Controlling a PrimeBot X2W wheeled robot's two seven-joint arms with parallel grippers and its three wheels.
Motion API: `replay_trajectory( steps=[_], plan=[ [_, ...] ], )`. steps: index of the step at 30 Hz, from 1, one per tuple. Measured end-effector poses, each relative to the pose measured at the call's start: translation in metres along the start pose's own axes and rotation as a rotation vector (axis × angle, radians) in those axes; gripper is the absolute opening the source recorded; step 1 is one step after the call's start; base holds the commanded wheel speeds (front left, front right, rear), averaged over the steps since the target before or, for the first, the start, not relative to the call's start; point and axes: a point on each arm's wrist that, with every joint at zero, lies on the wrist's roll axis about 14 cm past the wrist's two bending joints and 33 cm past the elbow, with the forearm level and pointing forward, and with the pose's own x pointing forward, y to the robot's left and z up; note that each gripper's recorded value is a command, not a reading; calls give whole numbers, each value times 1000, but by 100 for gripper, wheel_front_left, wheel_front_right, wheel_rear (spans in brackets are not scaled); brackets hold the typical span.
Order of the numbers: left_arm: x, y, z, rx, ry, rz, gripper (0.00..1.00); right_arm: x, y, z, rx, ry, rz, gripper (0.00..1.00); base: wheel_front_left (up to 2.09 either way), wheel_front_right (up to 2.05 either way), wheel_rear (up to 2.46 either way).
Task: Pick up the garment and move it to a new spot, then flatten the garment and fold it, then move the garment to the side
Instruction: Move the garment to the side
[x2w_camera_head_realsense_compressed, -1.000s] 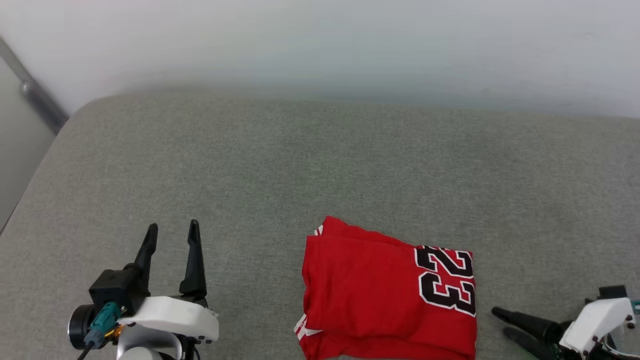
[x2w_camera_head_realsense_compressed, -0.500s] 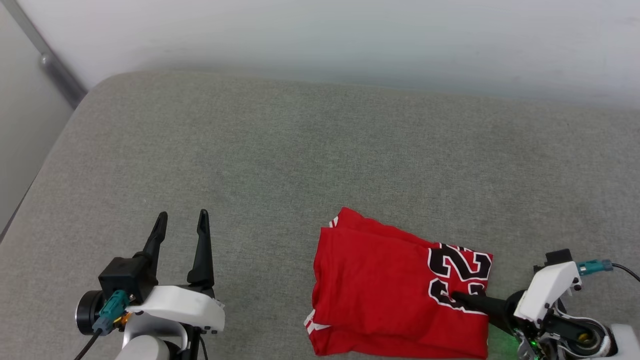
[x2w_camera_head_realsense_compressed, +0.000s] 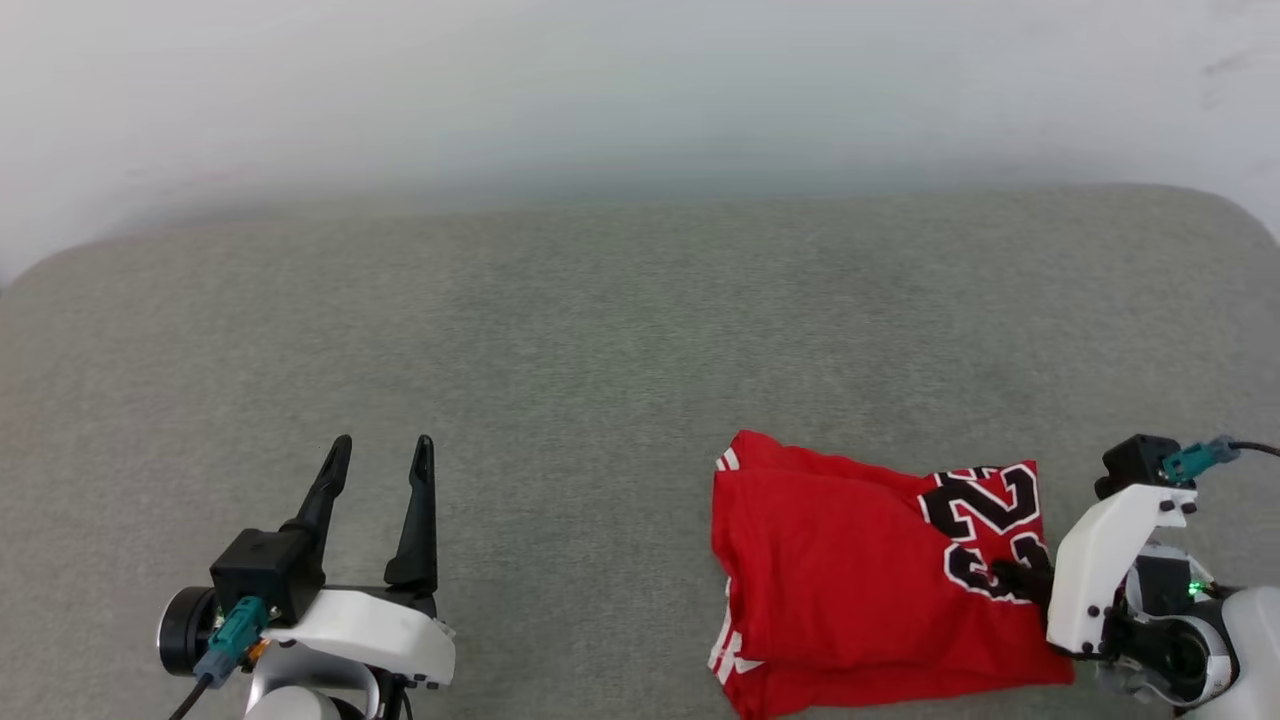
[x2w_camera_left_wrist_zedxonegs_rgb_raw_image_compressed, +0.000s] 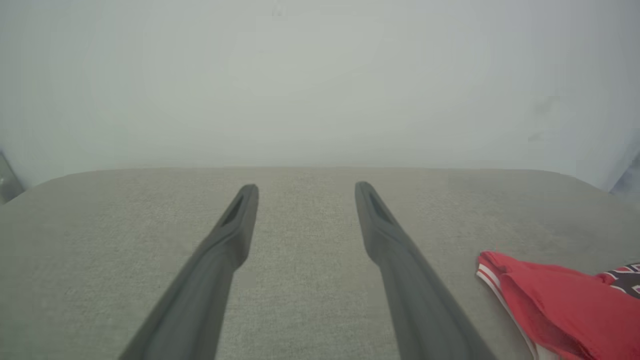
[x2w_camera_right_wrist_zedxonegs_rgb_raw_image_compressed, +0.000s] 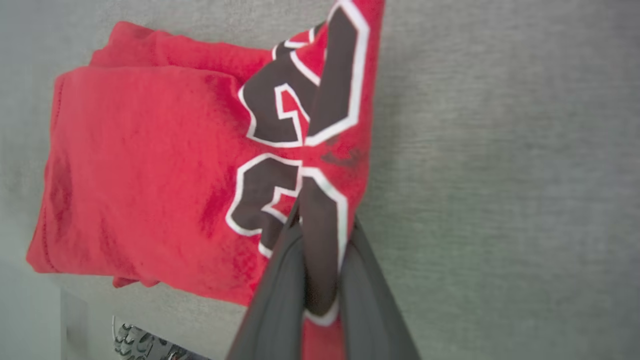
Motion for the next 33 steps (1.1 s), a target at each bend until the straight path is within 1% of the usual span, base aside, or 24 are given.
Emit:
replay_trajectory(
  steps=[4,10,14,16,20,24,27,31,32,33],
  plan=[
    [19,-32,-2,-3,1,-104,100,-21,-33,8,-6,-58,-102,0,0,0,0],
    [58,-90,-5,-5,-4,-285,100,-48,-76,28,44,-183,-217,0,0,0,0],
    [84,-124,-14,-15,2,-390,100,-57,-114,41,68,-242,-325,0,0,0,0],
    [99,-136,-20,-18,-2,-427,100,-64,-141,53,67,-278,-403,0,0,0,0],
    [123,-148,-39,-36,8,-466,100,-76,-192,73,71,-323,-562,0,0,0,0],
    [140,-154,-67,-54,36,-487,100,-91,-236,94,64,-377,-708,0,0,0,0],
    [148,-155,-90,-65,67,-503,100,-95,-259,104,54,-397,-788,0,0,0,0],
    [153,-155,-112,-74,95,-513,100,-92,-279,104,56,-385,-857,0,0,0,0],
    [155,-154,-115,-76,99,-512,100,-88,-282,103,50,-379,-865,8,0,0,0],
    [155,-152,-117,-77,101,-508,100,-84,-283,103,37,-374,-871,32,0,0,0]
  ],
)
